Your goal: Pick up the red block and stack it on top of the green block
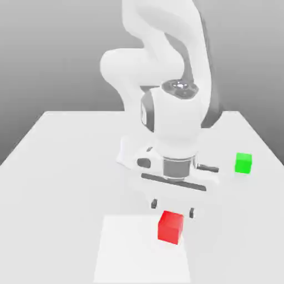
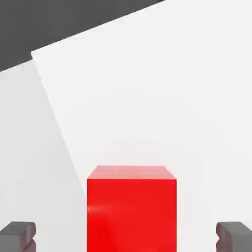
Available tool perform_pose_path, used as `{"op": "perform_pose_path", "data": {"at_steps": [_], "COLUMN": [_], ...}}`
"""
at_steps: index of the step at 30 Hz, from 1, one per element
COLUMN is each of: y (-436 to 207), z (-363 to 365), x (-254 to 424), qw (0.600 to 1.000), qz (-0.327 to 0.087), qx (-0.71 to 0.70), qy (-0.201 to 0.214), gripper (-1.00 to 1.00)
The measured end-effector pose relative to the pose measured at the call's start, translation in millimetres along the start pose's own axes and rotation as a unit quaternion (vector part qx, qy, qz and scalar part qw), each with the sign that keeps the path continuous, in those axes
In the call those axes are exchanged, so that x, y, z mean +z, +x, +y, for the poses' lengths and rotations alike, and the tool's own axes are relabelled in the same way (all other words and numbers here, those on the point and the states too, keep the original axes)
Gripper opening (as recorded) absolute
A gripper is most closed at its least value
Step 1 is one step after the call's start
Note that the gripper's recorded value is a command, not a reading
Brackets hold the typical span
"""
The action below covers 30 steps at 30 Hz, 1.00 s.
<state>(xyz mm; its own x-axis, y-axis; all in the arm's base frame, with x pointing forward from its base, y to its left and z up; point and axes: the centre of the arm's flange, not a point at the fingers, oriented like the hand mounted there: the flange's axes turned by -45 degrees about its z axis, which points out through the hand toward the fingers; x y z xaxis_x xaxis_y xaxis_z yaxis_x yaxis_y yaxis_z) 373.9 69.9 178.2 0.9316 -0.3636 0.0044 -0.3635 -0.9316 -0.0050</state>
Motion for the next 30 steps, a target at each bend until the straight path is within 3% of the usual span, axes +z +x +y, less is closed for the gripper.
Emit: {"op": "perform_pose_path", "data": {"at_steps": [3,4,11,21,30], "y": [-1.7,-2.7,-2.9,-4.8,-138.0], "z": [0.9,1.7,1.7,-1.9,-123.1], "x": [22.8,30.5,32.1,-33.3,-80.5], "qw": [1.0,1.0,1.0,1.0,0.955], "qz": [-0.001,-0.002,-0.001,0.0,0.008], "qx": [-0.001,-0.001,-0.001,-0.01,-0.296], "qy": [-0.001,-0.001,-0.001,-0.001,0.006], "gripper": [0.0,-1.0,-1.0,-1.0,-1.0]}}
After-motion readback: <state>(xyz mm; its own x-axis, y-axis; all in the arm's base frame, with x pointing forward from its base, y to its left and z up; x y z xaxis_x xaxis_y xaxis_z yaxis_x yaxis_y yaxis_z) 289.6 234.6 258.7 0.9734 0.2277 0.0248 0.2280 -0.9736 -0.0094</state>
